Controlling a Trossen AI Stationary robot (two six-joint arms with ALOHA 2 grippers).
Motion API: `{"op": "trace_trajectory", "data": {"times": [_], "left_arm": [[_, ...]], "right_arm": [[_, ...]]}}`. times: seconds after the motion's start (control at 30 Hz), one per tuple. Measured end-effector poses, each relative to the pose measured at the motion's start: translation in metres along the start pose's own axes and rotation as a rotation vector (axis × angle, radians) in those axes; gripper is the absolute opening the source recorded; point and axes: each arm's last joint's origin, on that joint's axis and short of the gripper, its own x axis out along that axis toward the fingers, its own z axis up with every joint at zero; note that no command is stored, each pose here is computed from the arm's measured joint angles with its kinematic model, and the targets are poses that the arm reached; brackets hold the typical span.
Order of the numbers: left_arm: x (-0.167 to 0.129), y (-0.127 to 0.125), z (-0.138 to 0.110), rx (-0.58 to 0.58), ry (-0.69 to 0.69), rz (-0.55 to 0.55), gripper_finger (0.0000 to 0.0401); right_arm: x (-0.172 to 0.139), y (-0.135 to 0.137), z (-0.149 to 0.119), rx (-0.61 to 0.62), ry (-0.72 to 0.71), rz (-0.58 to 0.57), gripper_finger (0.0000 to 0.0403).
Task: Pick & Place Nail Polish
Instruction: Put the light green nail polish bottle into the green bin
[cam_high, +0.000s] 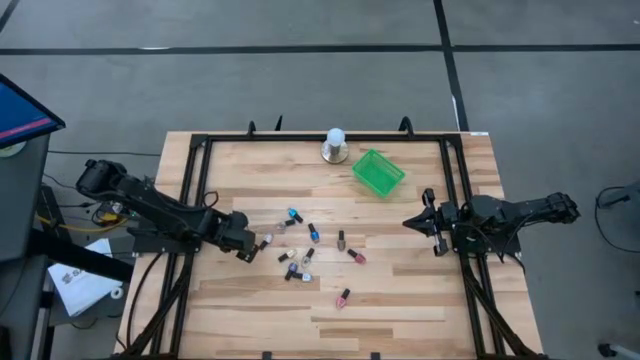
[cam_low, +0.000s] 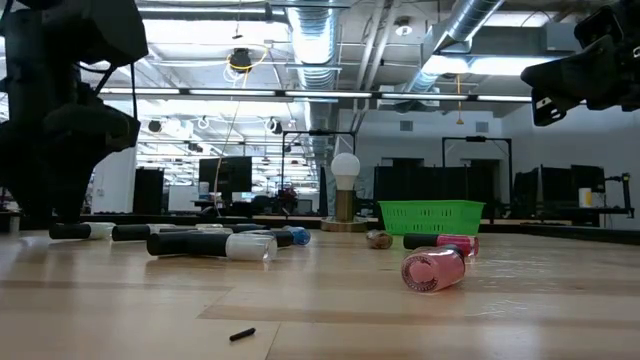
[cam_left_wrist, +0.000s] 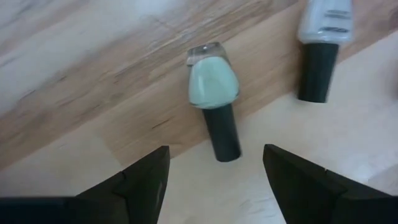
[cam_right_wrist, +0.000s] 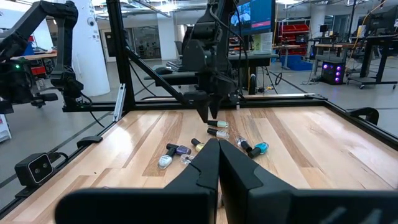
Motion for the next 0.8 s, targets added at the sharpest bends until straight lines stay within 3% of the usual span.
{"op": "trace_trajectory", "data": {"times": [0.43, 0.8], "left_arm": [[0.021, -0.006, 0.001, 0.015, 0.013, 0.109, 0.0239], [0.019, -0.003, 0.001, 0.011, 0.010, 0.099, 0.0073]], "right_arm": [[0.000, 0.000, 0.000, 0.000, 0.000, 0.000, 0.0000], [0.000, 0.000, 0.000, 0.000, 0.000, 0.000, 0.0000]]}}
